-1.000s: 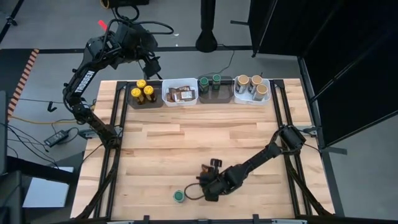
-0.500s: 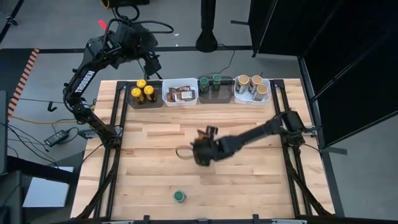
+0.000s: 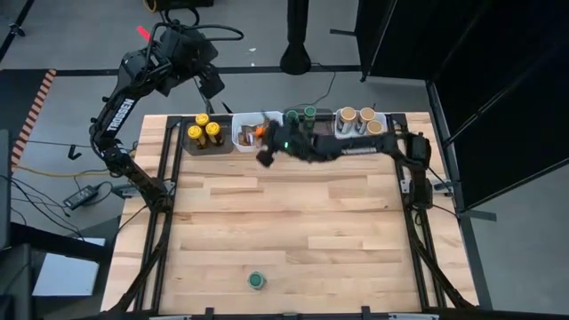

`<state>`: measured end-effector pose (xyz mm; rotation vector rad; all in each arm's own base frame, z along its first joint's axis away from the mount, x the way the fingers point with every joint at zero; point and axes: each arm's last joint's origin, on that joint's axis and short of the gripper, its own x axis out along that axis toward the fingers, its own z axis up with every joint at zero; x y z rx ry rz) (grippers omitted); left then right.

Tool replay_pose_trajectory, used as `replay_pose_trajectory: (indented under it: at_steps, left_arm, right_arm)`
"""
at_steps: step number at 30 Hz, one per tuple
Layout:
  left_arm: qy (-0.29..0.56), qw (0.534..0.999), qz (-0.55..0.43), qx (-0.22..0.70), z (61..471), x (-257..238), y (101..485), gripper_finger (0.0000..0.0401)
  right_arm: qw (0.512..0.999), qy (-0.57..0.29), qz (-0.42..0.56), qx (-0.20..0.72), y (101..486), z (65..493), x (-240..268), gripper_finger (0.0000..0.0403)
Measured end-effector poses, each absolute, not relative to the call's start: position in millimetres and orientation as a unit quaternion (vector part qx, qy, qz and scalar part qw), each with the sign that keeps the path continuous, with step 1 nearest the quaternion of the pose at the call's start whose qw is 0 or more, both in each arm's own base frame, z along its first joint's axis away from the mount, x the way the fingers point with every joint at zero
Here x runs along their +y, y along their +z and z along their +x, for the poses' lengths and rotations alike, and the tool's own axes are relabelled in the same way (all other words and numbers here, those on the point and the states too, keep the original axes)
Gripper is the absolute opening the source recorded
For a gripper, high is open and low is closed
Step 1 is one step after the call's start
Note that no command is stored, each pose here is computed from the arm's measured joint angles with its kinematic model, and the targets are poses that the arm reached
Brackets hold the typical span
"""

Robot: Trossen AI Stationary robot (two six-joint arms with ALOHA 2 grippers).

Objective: Sort spices by type
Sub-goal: Put the orange seasoning pack into the left white bin

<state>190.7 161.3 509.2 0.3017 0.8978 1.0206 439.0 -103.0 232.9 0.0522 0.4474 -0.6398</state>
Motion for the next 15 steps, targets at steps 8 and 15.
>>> replay_pose_trajectory:
  at_steps: [8,15]
  left_arm:
    - [0.491,0.757,0.129,0.411,183.0,171.0,510.1,0.0346]
    - [0.498,0.755,0.121,0.409,178.6,176.0,510.4,0.0346]
  right_arm:
    - [0.923,-0.311,0.09,0.207,237.4,421.3,-169.0,0.0025]
    - [0.935,-0.278,0.107,0.194,236.9,420.3,-183.6,0.0035]
